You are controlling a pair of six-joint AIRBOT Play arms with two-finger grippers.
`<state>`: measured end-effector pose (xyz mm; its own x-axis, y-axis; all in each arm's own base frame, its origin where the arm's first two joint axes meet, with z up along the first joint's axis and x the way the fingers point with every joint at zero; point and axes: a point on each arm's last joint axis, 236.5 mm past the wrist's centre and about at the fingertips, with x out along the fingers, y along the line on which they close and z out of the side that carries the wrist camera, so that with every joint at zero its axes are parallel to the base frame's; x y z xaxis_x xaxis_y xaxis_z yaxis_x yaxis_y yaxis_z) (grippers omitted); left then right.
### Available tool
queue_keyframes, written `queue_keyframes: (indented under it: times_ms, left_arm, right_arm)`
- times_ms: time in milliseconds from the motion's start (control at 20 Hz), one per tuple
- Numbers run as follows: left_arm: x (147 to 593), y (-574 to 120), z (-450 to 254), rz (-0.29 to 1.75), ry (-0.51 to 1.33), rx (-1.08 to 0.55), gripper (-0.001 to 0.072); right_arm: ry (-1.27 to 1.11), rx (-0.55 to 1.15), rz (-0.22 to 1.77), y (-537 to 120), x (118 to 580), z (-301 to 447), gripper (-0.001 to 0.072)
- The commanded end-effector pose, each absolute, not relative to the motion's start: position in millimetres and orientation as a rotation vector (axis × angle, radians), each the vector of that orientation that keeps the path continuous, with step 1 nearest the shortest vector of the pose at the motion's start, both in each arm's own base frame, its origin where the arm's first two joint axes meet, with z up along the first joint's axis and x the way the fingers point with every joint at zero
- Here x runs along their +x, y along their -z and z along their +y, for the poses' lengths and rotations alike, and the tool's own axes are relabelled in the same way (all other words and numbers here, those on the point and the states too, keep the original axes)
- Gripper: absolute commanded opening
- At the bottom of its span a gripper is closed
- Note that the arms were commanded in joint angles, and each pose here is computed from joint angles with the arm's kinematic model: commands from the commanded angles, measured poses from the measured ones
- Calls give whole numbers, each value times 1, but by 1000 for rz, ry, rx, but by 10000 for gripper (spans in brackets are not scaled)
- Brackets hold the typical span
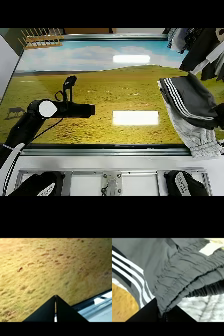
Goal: Fold the clothes and pants, and hang the long-sleeved shirts on hangers.
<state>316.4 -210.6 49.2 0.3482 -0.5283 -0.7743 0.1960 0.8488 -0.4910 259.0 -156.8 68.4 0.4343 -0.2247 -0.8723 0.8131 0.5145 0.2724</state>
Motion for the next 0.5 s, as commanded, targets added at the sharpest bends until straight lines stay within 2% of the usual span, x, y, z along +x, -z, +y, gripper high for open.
queue_keyframes:
  times_ms: [0,100,150,200,250,350,450]
  left_arm:
    - [312,-47,-211,1142,491,-324,5]
    - [308,-46,-210,1153,499,-312,5]
    - [308,-45,-210,1156,504,-305,5]
    - [307,-45,-210,1158,504,-305,5]
    - [307,-45,-210,1160,504,-305,5]
    - [305,-44,-210,1167,505,-303,5]
    - [304,-44,-210,1171,506,-302,5]
  right_arm:
    - [753,768,970,-42,236,-147,18]
    - [748,762,1007,-39,231,-143,30]
    - [743,754,1035,-37,226,-141,114]
    - [719,719,1061,-36,224,-139,407]
    - [683,659,1078,-37,224,-140,641]
    - [607,530,1078,-52,229,-144,658]
    - [504,415,995,-90,246,-142,658]
